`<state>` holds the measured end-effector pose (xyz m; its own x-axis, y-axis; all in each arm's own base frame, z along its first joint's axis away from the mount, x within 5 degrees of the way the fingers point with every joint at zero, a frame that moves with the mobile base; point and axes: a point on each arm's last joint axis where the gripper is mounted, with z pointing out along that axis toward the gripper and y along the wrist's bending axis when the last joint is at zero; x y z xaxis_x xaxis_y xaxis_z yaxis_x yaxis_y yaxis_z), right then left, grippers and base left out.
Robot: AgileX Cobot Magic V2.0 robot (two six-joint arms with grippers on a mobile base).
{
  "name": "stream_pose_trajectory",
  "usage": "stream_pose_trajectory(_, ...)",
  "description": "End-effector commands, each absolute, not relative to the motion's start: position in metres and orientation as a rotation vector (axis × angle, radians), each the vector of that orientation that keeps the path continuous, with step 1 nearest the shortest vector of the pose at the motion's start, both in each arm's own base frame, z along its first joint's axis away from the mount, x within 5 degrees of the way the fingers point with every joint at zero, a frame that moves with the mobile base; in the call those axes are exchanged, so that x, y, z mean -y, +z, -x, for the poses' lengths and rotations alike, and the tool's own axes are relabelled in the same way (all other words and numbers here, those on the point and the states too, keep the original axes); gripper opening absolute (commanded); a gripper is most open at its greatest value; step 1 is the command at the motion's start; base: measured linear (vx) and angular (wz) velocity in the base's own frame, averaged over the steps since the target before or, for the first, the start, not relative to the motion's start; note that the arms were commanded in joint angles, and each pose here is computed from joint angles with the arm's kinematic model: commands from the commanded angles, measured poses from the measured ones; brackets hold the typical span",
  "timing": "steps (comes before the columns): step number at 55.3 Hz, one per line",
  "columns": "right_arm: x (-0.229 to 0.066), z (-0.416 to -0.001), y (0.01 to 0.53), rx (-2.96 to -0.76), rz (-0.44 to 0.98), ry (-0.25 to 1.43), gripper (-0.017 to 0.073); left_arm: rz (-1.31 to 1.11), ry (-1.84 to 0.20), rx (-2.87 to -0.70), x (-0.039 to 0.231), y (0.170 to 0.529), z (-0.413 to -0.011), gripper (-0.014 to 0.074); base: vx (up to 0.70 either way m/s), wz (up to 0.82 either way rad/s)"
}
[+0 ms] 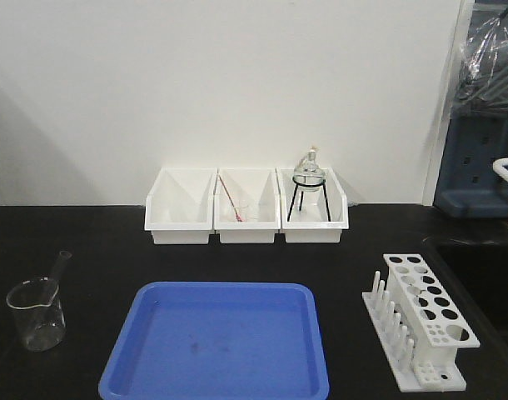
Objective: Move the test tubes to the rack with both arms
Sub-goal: 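Reach the left gripper toward the glass test tube in the beaker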
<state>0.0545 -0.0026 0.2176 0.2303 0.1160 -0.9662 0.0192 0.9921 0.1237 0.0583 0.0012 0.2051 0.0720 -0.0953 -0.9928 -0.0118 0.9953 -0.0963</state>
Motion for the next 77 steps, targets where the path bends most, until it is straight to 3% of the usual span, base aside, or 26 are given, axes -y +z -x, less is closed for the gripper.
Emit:
stream_pose_trajectory(1,0.003,-0.050,0.232,-1.186,-0.119,0.082,0.0010,0.125,-0.062,-1.328,-0.005,0.220,-0.058,-0.0007,0.00,0.00)
stream_pose_trajectory(10,0.003,-0.045,0.261,-1.151,-0.127,0.090,0.0010,0.091,-0.046,-1.220,-0.004,0.263,-0.049,-0.0007,0.00,0.00)
stream_pose_trajectory(24,0.004,-0.064,0.318,-1.447,-0.069,-0.024,0.0010,-0.057,0.098,-1.354,-0.001,0.343,-0.065,-0.0007,0.00,0.00)
stream_pose_trajectory(38,0.007,-0.111,0.337,-1.567,-0.073,-0.023,0.0016,-0.062,0.088,-1.554,-0.002,0.337,-0.119,0.0008,0.00,0.00)
stream_pose_trajectory(48,0.007,-0.137,0.329,-1.615,-0.080,-0.006,0.0052,-0.067,0.085,-1.648,-0.002,0.324,-0.140,0.0109,0.00,0.00)
stream_pose_trajectory(56,0.008,-0.152,0.320,-1.666,-0.081,-0.003,0.0159,-0.069,0.084,-1.662,-0.002,0.320,-0.151,0.0273,0.00,0.00)
stream_pose_trajectory(65,0.008,-0.164,0.310,-1.716,-0.100,0.012,0.0405,-0.070,0.083,-1.672,-0.002,0.317,-0.158,0.0435,0.00,0.00)
stream_pose_trajectory(70,0.008,-0.169,0.310,-1.698,-0.097,0.014,0.0551,-0.078,0.088,-1.693,-0.002,0.313,-0.163,0.0474,0.00,0.00)
stream_pose_trajectory(77,0.008,-0.175,0.312,-1.652,-0.090,0.019,0.0666,-0.212,0.191,-1.695,-0.002,0.307,-0.178,0.0478,0.00,0.00)
